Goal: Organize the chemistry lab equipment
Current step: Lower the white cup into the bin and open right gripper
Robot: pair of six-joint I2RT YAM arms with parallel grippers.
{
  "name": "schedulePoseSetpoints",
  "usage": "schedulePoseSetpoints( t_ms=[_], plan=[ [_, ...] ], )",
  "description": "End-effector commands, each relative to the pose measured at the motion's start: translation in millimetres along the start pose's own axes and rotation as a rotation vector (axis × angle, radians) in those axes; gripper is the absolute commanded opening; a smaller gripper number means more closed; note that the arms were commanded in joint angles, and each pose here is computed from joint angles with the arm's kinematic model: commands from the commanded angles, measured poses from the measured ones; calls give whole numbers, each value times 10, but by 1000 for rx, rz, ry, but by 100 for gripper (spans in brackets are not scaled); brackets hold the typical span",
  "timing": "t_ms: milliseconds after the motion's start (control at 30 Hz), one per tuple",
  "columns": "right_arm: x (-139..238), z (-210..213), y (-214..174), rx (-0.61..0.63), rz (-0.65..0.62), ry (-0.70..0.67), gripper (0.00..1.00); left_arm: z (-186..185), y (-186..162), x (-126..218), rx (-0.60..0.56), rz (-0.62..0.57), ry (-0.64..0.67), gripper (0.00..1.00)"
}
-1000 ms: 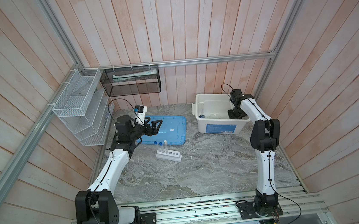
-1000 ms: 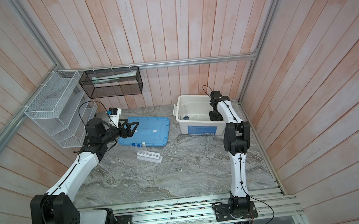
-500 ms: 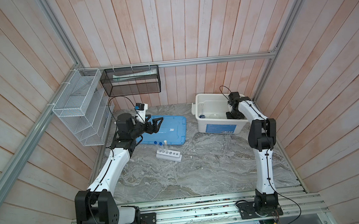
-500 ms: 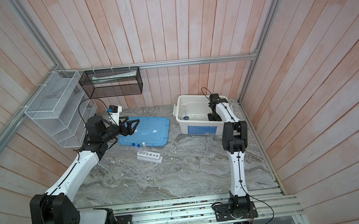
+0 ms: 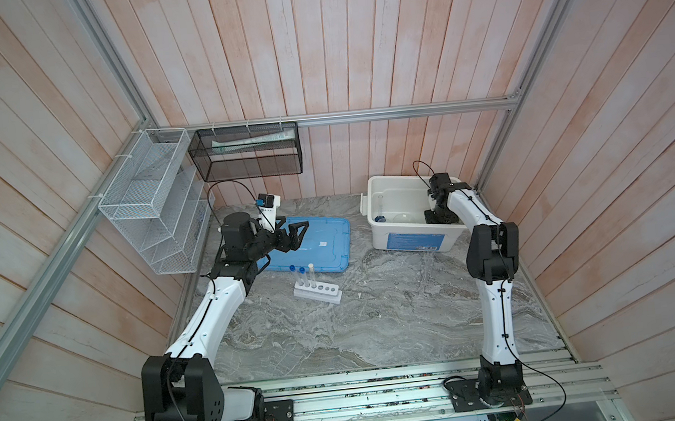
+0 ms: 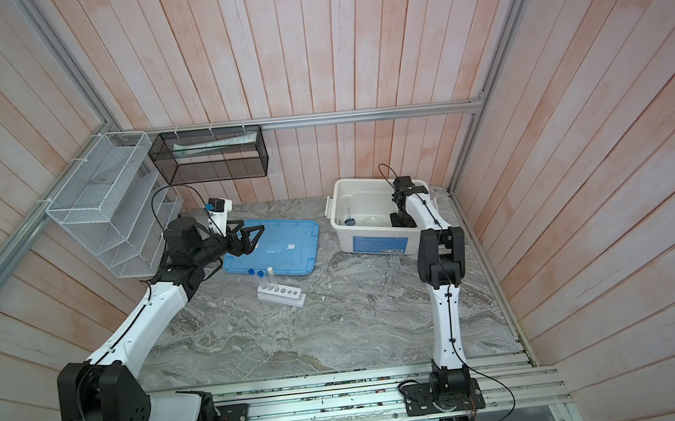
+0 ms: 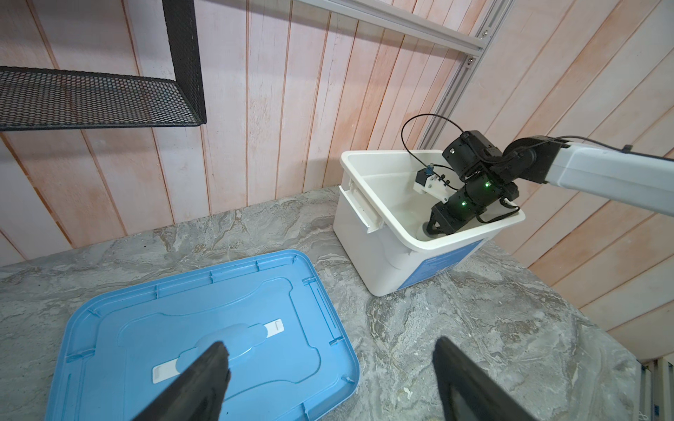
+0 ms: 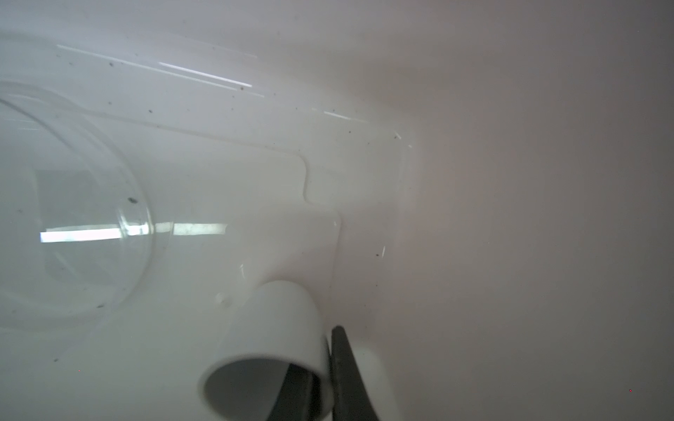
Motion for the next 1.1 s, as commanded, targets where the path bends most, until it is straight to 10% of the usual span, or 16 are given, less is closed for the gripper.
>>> schedulePoseSetpoints(
  t_ms=[0,1067],
  plan=[
    [-150,8,-24,1,10,13,5,-4,74,7,-27,-10,15,89],
    [1184,-213,314,-34,-233,-2,31,-73,47,225,-65,-57,37,89]
  ],
)
Point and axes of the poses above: each gripper's point midway between its finger pads, its own x axis back along the fingers, its own z axis along the line the jaws close on, y = z × x, the point moved 6 cm from there along x, back along the fingers, and after that the axes turned 2 degrees about -x, right-handed, at the moved point
